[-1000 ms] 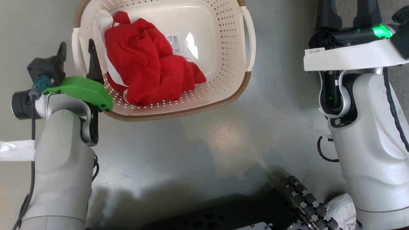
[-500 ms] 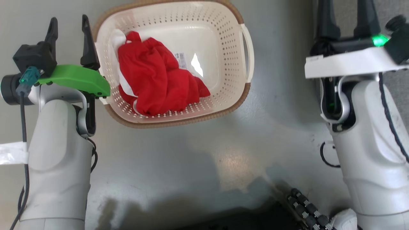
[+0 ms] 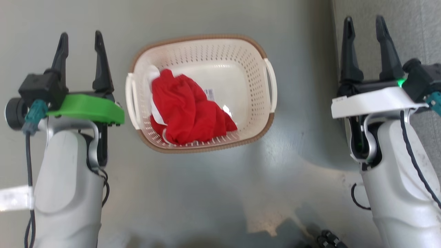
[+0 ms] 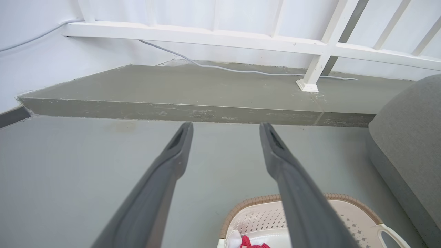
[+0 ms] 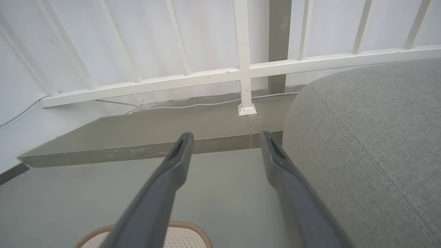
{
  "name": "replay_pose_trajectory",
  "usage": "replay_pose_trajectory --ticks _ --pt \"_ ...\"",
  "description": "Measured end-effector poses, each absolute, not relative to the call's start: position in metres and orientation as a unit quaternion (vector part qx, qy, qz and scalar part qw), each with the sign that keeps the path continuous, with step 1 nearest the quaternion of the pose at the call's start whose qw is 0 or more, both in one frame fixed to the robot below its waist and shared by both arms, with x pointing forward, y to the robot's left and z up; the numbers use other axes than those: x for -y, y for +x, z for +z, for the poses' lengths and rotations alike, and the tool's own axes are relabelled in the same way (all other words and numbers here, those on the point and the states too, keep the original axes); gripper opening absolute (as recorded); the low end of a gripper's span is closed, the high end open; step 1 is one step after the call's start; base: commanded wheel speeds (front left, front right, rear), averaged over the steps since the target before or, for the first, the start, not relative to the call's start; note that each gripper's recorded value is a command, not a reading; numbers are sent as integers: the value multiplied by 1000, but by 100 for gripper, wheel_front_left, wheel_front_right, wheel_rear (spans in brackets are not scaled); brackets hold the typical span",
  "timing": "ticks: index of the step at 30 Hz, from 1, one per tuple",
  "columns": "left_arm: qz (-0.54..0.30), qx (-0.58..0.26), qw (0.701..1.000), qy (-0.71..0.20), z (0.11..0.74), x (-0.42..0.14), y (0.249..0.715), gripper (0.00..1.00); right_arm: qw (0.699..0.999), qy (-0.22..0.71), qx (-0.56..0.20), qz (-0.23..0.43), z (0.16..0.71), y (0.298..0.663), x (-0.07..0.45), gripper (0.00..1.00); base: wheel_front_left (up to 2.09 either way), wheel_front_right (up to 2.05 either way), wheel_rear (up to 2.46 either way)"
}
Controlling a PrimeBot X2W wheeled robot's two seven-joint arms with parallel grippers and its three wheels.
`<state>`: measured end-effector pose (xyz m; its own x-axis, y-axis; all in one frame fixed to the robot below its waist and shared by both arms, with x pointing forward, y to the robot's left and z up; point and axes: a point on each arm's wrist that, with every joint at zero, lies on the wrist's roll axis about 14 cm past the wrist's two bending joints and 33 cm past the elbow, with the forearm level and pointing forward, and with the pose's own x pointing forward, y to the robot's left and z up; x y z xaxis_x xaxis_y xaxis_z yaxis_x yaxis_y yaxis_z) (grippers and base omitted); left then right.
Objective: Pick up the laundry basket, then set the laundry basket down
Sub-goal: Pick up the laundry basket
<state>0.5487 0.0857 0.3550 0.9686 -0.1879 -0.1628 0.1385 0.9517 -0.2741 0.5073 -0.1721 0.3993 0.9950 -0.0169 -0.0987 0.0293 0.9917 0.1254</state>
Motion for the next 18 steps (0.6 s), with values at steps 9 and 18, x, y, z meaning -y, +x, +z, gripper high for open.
replay_pose_trajectory --ticks 9,18 --pt "-54 -52 991 -116 407 -115 516 100 996 78 -31 -3 430 481 165 100 0 0 0" --pt "-29 -39 994 -98 434 -135 475 100 996 84 -27 3 449 447 160 100 0 0 0"
